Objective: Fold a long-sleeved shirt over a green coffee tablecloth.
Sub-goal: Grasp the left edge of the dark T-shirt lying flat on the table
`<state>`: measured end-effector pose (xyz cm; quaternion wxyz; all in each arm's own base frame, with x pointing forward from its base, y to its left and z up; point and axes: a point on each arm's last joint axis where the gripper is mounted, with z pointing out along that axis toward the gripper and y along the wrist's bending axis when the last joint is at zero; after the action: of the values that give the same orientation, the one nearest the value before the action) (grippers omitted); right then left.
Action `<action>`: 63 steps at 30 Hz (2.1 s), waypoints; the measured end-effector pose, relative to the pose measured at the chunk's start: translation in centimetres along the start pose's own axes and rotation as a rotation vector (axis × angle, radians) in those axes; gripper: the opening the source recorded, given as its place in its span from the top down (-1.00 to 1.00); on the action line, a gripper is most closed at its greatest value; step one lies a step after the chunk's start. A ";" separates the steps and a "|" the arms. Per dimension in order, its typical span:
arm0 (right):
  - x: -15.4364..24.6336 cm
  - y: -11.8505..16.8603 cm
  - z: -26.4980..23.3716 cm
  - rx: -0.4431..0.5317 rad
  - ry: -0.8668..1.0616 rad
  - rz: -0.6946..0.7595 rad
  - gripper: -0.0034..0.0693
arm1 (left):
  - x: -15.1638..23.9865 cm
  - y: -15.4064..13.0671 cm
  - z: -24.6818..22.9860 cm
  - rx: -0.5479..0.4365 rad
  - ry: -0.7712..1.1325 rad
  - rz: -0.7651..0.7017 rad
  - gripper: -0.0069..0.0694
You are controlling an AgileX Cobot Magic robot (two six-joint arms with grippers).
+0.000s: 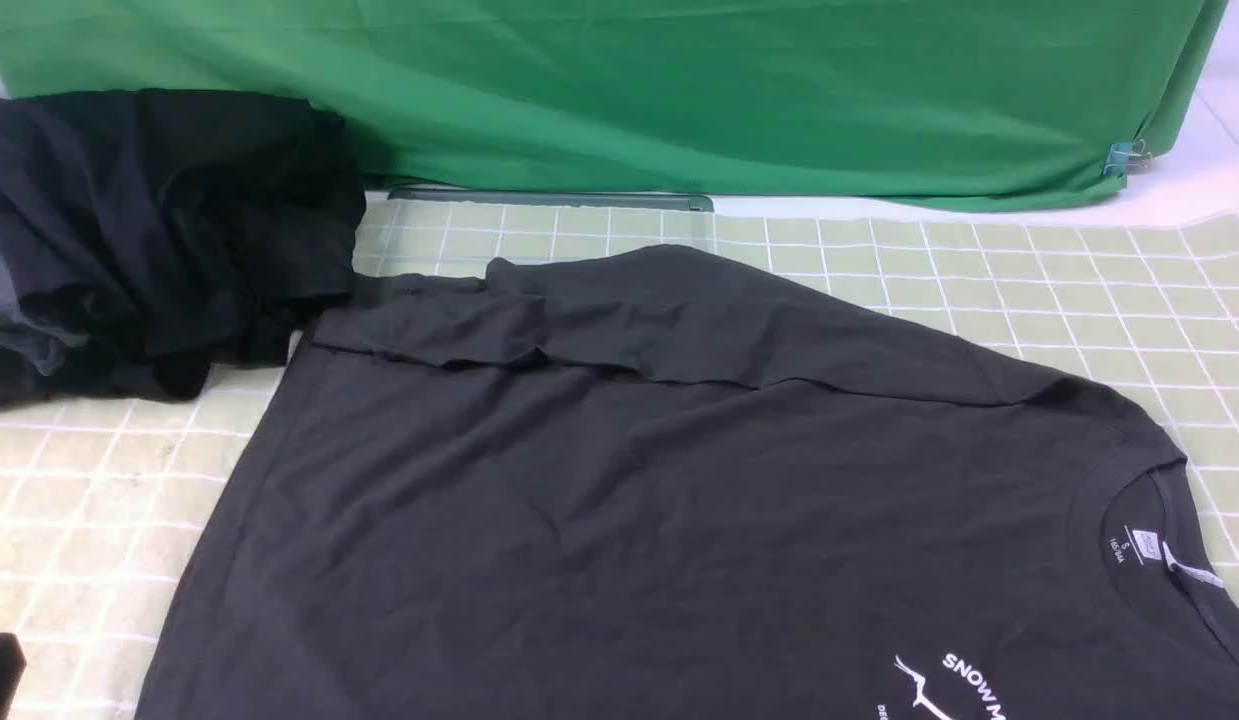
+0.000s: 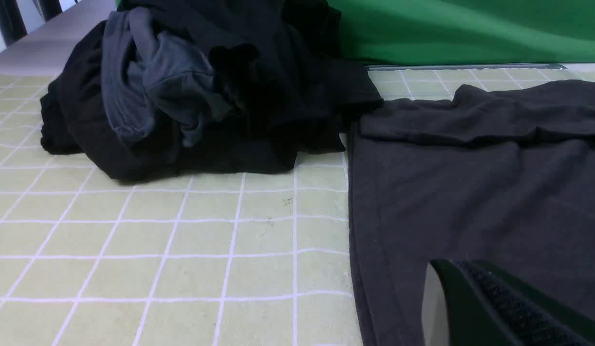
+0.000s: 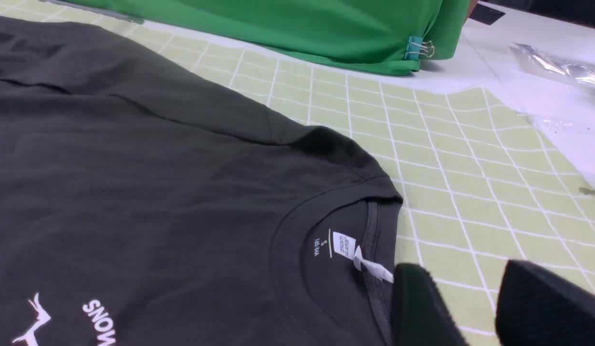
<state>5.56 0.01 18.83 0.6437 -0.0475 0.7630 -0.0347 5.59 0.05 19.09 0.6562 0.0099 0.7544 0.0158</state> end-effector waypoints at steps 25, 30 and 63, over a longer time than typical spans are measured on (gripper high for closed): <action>0.0 0.0 0.0 0.000 -0.002 0.000 0.24 | -3.1 0.7 -0.6 0.021 -0.360 -0.544 0.77; 0.0 0.0 0.0 0.000 -0.003 0.000 0.24 | -4.4 1.4 -1.3 -0.002 -0.546 -0.599 0.77; -10.4 2.7 1.5 -0.386 0.339 0.233 0.88 | -4.3 -5.4 8.3 0.114 1.437 -0.057 0.84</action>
<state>8.70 3.88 28.51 0.4855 -0.0745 0.8527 0.1780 14.48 -5.40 22.03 -0.0038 0.0116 0.9992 -0.0383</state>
